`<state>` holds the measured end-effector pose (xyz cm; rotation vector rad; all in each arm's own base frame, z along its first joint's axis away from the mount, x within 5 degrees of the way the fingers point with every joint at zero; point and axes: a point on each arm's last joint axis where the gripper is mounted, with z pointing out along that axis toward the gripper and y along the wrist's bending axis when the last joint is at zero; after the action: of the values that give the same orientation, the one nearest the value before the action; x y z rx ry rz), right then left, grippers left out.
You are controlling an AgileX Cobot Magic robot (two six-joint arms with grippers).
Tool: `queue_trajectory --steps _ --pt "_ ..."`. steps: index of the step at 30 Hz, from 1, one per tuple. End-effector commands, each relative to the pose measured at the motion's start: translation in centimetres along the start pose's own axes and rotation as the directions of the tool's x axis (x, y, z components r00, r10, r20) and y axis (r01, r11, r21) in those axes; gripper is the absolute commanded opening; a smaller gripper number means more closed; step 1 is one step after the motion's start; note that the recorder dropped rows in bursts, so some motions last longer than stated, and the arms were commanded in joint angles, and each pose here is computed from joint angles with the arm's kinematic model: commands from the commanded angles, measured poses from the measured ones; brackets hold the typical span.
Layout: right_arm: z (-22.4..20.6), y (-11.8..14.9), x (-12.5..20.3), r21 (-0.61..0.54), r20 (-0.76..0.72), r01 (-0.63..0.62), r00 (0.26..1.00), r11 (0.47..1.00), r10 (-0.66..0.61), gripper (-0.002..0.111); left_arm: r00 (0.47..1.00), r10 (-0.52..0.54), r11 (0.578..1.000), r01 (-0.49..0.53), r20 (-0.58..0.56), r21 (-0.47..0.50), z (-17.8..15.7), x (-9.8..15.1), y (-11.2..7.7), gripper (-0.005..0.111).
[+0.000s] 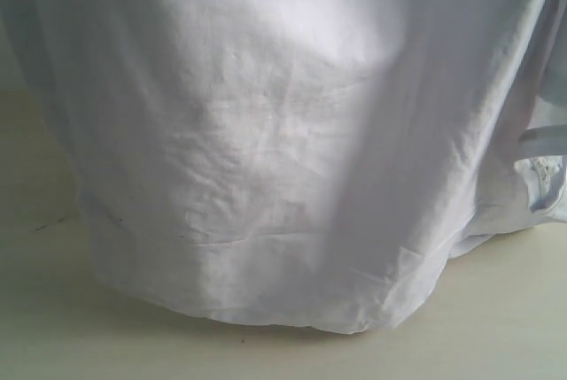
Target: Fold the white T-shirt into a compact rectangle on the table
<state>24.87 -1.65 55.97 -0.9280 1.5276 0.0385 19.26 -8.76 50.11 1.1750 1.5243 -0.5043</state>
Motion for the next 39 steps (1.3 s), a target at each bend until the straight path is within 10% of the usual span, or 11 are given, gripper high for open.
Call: queue_trajectory --steps 1,30,39 --pt "-0.5 0.0 -0.6 0.022 0.020 0.002 1.000 1.000 -0.003 0.000 1.000 -0.003 1.000 0.003 0.017 -0.013 -0.3 -0.3 -0.1 0.000" --pt "-0.3 -0.1 0.2 0.034 -0.037 -0.020 0.999 0.999 0.022 0.000 0.998 -0.048 0.999 0.049 0.039 -0.006 -0.1 -0.3 -0.1 0.000" --pt "4.0 -3.2 6.6 0.036 -0.228 -0.186 0.955 0.982 0.189 0.000 0.982 -0.171 0.954 0.146 -0.075 -0.262 3.7 4.9 5.4 0.000"
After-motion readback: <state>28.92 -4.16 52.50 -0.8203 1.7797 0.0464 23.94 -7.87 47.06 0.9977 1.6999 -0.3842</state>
